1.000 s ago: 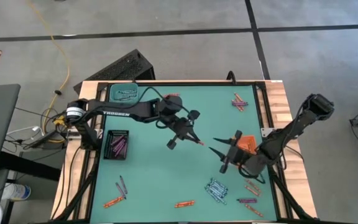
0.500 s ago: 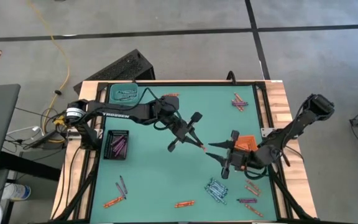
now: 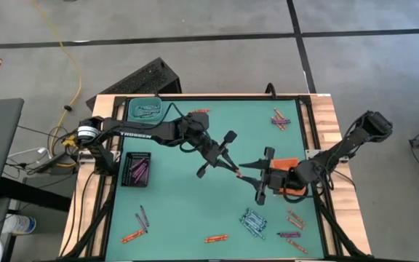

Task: Sort crayons
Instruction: Put the orange crayon into the orange bin

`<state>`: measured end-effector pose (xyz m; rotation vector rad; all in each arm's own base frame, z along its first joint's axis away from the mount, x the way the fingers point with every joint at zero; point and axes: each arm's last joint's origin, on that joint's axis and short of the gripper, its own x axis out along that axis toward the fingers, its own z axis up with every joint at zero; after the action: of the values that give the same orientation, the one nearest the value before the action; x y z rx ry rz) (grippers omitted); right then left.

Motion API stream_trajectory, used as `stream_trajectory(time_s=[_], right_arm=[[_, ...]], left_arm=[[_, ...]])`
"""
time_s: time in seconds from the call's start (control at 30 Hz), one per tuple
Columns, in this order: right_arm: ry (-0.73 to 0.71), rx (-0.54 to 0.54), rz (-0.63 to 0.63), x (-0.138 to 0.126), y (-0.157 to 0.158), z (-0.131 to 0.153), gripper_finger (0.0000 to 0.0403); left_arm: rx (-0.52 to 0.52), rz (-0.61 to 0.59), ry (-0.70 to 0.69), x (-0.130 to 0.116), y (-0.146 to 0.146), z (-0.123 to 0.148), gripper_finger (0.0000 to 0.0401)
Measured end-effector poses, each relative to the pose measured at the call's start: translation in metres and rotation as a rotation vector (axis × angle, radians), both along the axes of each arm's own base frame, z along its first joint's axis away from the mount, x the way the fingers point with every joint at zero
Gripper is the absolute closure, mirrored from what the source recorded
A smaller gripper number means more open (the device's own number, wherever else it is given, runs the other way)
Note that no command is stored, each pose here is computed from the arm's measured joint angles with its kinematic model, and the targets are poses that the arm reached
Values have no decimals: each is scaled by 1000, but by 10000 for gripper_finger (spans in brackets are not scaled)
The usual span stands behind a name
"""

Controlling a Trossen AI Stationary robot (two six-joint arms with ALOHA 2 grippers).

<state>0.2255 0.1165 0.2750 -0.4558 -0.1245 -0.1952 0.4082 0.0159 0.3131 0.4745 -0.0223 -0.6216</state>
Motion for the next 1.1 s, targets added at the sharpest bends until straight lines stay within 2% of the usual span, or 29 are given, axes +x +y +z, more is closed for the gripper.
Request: stream_trajectory(time_s=[0.2,0.7,0.8,0.93,1.1], right_arm=[[5,-11,21,1,0,-1,258],[3,-34,103,6,-7,-1,388],[5,-33,99,6,-7,-1,396],[19,3,65,6,-8,-3,397],[99,79,-28,7,-10,-13,398]], left_arm=[[10,-2,-28,0,0,2,401],[23,27,-33,1,0,2,401],[23,32,-31,1,1,2,399],[14,58,-3,1,3,0,378],[22,144,107,0,9,-10,310]])
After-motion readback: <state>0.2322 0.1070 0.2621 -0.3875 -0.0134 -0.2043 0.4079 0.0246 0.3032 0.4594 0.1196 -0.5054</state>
